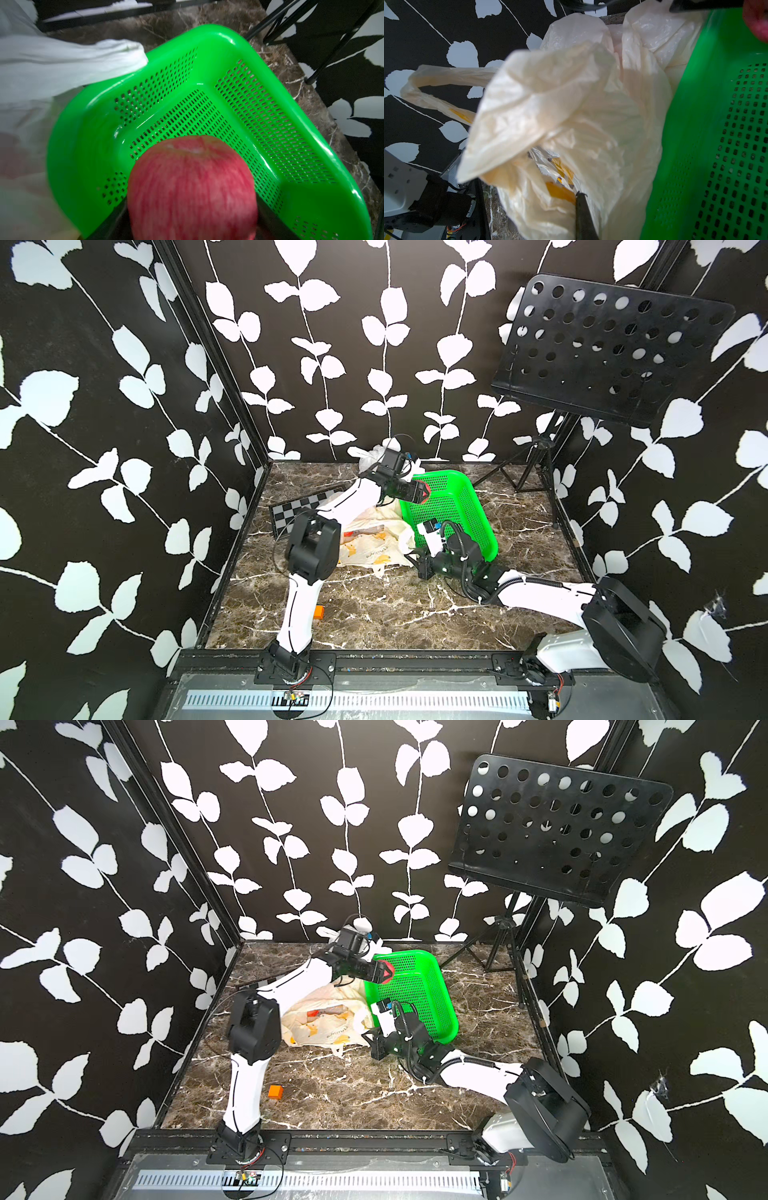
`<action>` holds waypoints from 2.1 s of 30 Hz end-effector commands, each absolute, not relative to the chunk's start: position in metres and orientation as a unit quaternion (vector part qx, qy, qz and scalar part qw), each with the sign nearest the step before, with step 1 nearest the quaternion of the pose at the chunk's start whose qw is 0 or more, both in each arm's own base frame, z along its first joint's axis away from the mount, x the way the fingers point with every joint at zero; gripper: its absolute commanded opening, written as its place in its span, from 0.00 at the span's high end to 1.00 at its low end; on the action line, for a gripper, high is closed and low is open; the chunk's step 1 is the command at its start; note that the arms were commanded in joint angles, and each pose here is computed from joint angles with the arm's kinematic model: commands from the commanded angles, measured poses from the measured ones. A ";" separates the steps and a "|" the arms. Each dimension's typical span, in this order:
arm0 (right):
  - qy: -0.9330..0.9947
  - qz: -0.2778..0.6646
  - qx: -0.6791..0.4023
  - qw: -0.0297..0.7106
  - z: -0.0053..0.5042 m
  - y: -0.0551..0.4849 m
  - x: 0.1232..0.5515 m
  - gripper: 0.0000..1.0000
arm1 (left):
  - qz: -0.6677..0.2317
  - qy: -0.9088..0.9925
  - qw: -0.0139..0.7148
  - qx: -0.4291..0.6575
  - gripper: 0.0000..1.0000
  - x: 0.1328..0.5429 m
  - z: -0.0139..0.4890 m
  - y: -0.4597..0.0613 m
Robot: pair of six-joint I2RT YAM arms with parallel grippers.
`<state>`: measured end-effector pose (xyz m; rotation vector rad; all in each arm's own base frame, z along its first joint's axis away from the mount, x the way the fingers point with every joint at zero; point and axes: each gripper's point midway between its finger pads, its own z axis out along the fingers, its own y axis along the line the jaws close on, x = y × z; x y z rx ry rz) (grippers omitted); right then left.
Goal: Untie the knot of a plastic bag & take out the apple
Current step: Place the apple in the basket, then adjust the plastic bag at the center of the board.
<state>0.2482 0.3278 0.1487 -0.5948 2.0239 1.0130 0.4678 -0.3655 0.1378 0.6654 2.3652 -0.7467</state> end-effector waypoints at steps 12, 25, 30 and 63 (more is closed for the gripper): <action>0.782 0.394 -0.227 0.426 0.167 0.327 0.256 1.00 | -0.312 0.852 0.316 0.275 0.23 0.460 0.217 -0.370; 0.782 0.388 -0.227 0.433 0.176 0.330 0.263 1.00 | -0.336 0.850 0.312 0.258 0.06 0.448 0.234 -0.346; 0.804 0.356 -0.191 0.436 0.179 0.320 0.280 1.00 | -0.313 0.857 0.354 0.209 0.12 0.431 0.265 -0.291; 0.748 0.470 -0.059 0.464 0.246 0.343 0.327 1.00 | -0.117 0.946 0.270 0.138 0.29 0.364 0.136 -0.187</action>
